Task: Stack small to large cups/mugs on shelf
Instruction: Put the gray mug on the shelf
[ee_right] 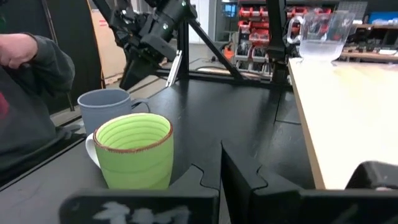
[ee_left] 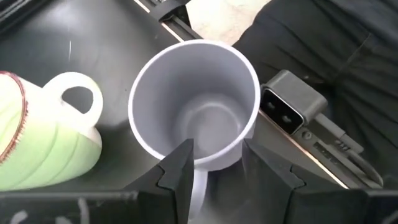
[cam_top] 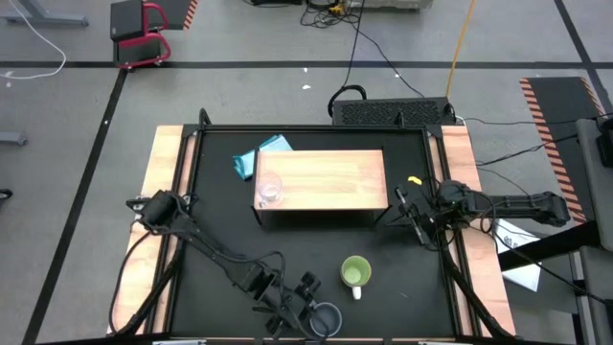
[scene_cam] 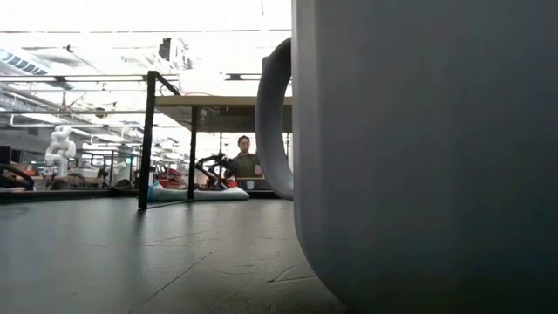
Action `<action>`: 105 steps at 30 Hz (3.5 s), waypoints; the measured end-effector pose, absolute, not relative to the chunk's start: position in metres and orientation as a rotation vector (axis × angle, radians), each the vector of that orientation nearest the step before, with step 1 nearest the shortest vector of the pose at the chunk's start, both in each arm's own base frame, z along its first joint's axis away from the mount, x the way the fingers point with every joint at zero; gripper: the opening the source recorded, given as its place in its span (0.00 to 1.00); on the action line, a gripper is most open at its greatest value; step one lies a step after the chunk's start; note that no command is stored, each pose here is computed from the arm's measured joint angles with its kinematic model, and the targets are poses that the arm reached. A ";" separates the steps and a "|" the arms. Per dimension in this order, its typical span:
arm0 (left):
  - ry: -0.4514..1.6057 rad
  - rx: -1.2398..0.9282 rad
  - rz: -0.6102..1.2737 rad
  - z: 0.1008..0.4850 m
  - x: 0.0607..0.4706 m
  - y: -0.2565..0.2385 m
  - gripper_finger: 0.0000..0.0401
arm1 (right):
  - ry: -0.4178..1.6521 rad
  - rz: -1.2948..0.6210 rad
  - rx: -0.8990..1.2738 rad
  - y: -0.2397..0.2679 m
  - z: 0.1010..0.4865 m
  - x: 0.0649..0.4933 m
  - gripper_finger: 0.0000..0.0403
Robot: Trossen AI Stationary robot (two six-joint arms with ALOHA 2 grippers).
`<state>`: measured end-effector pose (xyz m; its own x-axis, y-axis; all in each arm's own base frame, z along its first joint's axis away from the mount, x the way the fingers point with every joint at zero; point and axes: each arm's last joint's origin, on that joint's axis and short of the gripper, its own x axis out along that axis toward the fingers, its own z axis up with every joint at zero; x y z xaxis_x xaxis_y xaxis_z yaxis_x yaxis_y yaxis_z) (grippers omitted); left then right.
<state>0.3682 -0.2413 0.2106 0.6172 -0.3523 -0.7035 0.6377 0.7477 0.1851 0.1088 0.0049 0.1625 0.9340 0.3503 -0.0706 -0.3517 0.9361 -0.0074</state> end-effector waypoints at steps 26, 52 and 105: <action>0.624 0.485 -0.712 0.214 0.372 -0.240 0.34 | 0.065 0.359 -0.028 0.005 0.163 0.109 0.00; 0.635 0.485 -0.753 0.189 0.384 -0.239 0.30 | 0.077 0.359 -0.018 0.005 0.162 0.109 0.00; 0.832 0.540 -0.524 0.223 0.350 -0.227 0.02 | 0.087 0.359 -0.014 0.005 0.161 0.109 0.00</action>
<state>0.3500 -0.2270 0.2233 0.5652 -0.2184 -0.7955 0.6227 0.7455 0.2377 0.1092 0.0049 0.1609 0.9324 0.3507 -0.0871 -0.3519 0.9360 0.0016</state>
